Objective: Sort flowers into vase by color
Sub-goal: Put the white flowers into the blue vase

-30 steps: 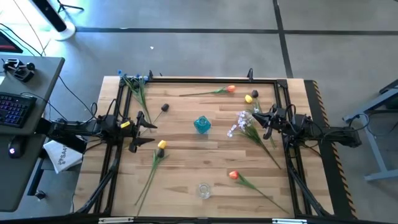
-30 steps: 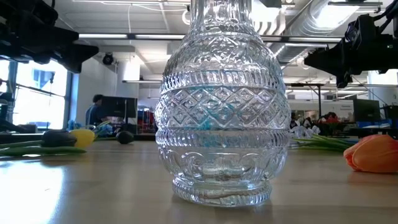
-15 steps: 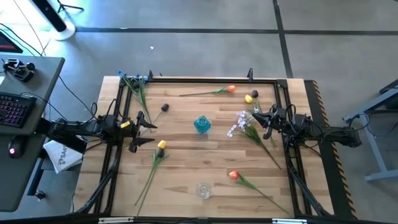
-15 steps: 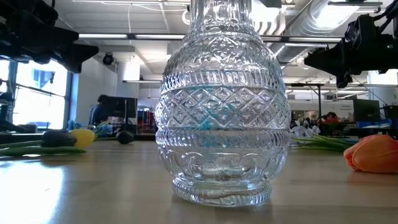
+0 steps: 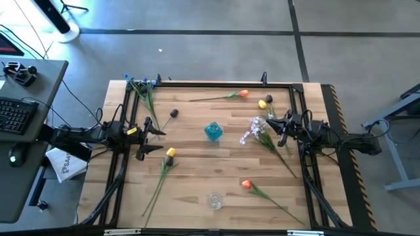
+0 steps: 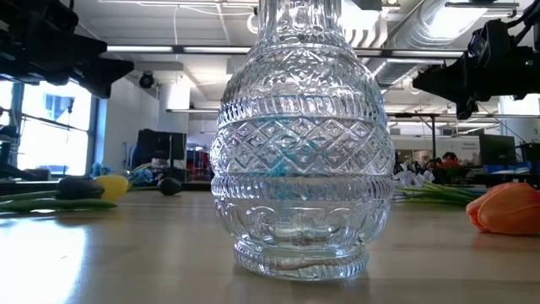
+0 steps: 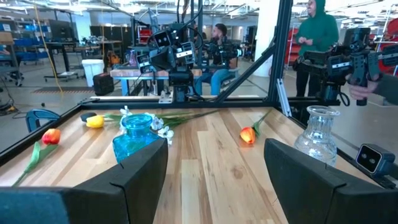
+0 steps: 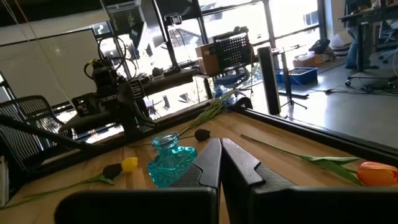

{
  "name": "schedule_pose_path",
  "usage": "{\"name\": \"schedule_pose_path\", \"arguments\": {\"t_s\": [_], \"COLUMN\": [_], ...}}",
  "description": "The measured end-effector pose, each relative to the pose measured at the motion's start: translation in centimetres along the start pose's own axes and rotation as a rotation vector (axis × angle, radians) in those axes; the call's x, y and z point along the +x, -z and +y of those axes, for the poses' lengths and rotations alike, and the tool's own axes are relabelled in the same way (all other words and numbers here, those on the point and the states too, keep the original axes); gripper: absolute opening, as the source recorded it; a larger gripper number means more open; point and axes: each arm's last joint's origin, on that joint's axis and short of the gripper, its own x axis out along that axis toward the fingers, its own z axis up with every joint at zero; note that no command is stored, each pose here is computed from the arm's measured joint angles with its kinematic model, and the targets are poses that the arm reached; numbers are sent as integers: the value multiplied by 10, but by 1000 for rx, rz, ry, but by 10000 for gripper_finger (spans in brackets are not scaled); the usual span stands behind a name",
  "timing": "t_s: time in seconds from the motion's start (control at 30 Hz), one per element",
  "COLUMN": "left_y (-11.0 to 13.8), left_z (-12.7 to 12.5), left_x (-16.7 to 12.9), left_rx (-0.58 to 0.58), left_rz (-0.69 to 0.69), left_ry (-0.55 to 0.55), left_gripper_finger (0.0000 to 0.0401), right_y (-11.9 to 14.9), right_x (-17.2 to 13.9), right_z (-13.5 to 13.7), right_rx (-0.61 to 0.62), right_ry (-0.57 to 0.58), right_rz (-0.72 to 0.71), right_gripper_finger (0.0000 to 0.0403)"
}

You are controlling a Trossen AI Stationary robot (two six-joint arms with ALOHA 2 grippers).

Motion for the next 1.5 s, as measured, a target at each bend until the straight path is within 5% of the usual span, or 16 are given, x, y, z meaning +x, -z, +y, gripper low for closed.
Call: {"name": "schedule_pose_path", "arguments": {"t_s": [0.2,0.4,0.67,1.0,1.27,1.5], "left_y": [-2,-10,-11,-11,-11,-11], "left_z": [0,1,1,1,1,1], "left_x": [0,0,0,0,0,0], "left_rx": [6,25,26,0,-2,-1], "left_rz": [-25,-101,-111,-109,-114,-114], "left_ry": [0,-27,-36,-36,-36,-35], "left_gripper_finger": [254,254,254,254,254,254], "right_y": [-14,-53,-76,-43,10,42], "right_x": [0,0,30,56,61,65], "right_z": [3,17,36,52,43,38], "right_rx": [150,101,75,240,210,145], "right_ry": [-22,-99,170,369,572,603], "right_rz": [-134,-122,469,1243,1471,1552], "right_gripper_finger": [0,0,28,165,204,203]}}
